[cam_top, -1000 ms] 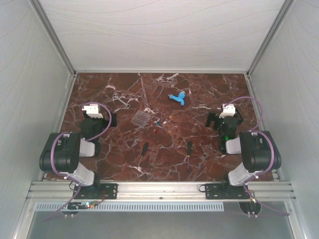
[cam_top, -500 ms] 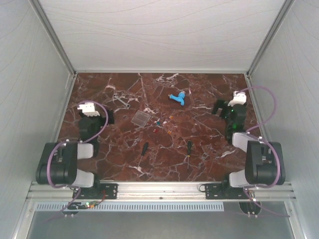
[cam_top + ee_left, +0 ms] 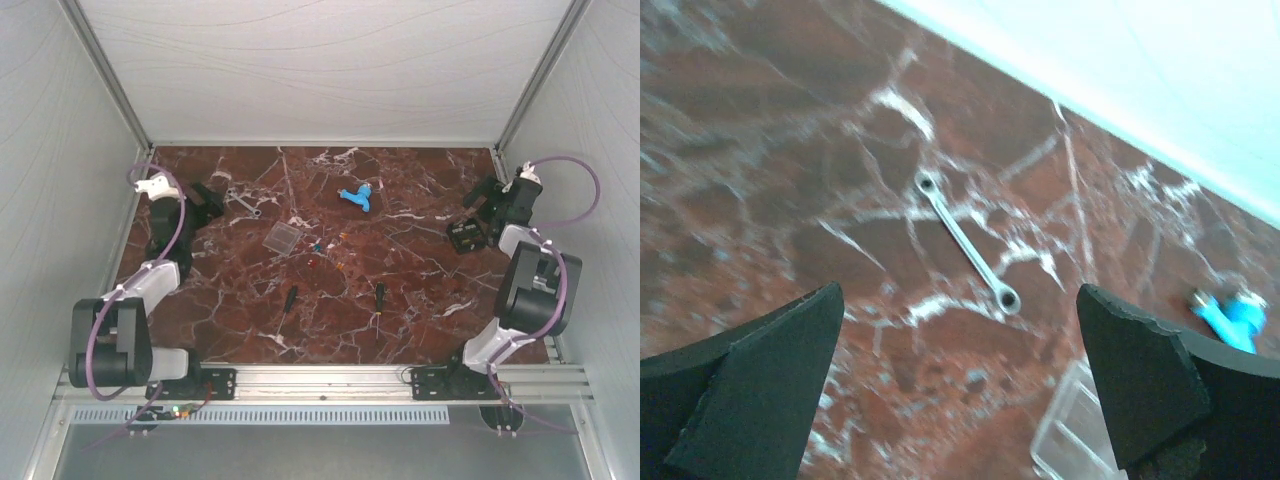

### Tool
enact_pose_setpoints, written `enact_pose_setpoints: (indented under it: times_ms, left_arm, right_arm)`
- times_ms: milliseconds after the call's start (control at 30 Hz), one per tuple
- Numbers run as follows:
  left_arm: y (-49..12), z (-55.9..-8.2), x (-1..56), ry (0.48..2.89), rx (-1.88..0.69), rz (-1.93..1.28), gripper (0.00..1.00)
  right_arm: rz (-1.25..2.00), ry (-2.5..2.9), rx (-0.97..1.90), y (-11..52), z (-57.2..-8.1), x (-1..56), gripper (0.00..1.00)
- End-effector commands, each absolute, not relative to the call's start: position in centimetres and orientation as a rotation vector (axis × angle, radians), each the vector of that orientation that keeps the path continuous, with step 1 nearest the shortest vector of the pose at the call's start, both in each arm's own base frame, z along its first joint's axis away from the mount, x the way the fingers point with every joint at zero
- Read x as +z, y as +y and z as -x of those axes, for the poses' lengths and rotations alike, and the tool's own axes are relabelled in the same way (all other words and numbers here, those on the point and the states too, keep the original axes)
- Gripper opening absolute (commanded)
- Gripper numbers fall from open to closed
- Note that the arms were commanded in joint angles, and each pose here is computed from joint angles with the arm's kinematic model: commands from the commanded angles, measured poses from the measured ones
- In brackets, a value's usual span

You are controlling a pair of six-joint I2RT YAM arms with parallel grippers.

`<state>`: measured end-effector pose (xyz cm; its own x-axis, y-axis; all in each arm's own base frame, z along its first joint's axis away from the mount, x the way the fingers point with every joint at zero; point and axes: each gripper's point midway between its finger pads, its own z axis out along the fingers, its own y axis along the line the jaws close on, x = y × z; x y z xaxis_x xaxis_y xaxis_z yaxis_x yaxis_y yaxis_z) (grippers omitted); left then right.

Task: Snap on the fuse box
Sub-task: Move the fuse box base at the center of the board.

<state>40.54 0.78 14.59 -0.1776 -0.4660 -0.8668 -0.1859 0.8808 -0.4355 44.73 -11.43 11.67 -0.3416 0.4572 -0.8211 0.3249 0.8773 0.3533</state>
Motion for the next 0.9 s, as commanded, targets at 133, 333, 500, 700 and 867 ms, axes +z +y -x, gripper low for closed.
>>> enact_pose_setpoints:
  times_ms: [133, 333, 500, 700, 867]
  left_arm:
    - [-5.7, -39.0, 12.9, 1.889, -0.672, 0.486, 1.00]
    - [-8.5, -38.4, 13.2, 1.914, -0.764, 0.442, 1.00]
    - [-11.4, -37.6, 13.4, 1.936, -0.842, 0.377, 1.00]
    - [-14.5, -36.5, 13.5, 1.965, -0.919, 0.307, 1.00]
    - [-16.7, -35.3, 13.7, 1.982, -0.989, 0.256, 1.00]
  right_arm:
    - [-0.621, 2.166, 0.313, -10.5, -44.6, 6.7, 0.92]
    - [-0.635, 2.242, 0.357, -8.5, -43.7, 5.0, 0.86]
    - [-0.588, 2.294, 0.394, -4.9, -42.6, 4.9, 0.83]
    - [-0.535, 2.306, 0.488, -0.1, -41.4, 5.5, 0.80]
    - [-0.473, 2.343, 0.580, 4.0, -40.0, 5.4, 0.76]
